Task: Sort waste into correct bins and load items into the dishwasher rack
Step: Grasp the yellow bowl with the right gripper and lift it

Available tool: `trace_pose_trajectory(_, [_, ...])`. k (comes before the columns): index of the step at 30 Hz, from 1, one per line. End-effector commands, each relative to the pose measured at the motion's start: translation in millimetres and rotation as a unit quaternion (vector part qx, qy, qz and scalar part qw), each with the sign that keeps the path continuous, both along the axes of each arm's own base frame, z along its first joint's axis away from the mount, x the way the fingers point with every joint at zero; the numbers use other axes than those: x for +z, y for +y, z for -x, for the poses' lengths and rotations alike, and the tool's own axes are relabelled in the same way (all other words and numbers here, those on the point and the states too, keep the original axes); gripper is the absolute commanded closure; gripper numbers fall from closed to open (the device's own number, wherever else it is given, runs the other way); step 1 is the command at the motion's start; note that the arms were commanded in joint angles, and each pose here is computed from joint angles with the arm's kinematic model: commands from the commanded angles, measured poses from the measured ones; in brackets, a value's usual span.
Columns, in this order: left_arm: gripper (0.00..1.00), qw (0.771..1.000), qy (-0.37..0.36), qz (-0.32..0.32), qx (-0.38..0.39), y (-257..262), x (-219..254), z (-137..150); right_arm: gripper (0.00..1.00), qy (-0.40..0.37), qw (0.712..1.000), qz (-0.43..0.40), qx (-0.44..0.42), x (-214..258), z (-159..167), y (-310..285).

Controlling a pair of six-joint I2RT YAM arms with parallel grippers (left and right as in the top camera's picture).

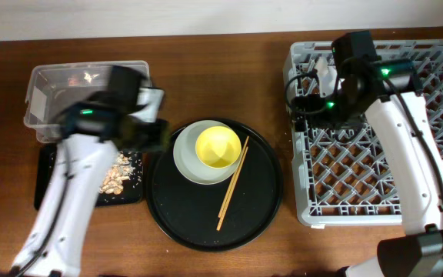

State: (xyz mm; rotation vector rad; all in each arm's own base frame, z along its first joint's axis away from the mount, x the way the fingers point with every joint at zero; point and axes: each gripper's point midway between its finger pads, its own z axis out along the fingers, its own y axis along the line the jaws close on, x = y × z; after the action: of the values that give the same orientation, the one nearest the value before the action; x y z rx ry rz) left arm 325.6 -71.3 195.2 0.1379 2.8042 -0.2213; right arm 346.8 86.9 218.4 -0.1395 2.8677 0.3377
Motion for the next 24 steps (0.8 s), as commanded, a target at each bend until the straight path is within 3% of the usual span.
trace_pose_trajectory(1, [0.17, 0.995, 0.003, -0.006, 0.096, 57, 9, 6, 0.04, -0.001, 0.998, -0.027, 0.052, -7, -5, 46])
trace_pose_trajectory(7, [0.13, 0.989, 0.021, -0.007, 0.147, 89, 7, 14, 0.13, 0.055, 0.995, -0.021, 0.08, -73, -15, 112])
trace_pose_trajectory(15, [0.13, 0.989, 0.021, -0.005, 0.146, 88, 7, 14, 0.5, 0.159, 0.987, 0.001, 0.023, -175, -21, 131])
trace_pose_trajectory(20, [0.13, 0.989, 0.021, -0.005, 0.146, 88, 7, 14, 0.88, 0.164, 0.986, 0.002, 0.023, -184, -22, 132])
trace_pose_trajectory(24, [0.13, 0.989, 0.021, -0.001, 0.145, 87, 7, 14, 0.95, 0.169, 0.985, -0.008, 0.025, -183, -20, 135])
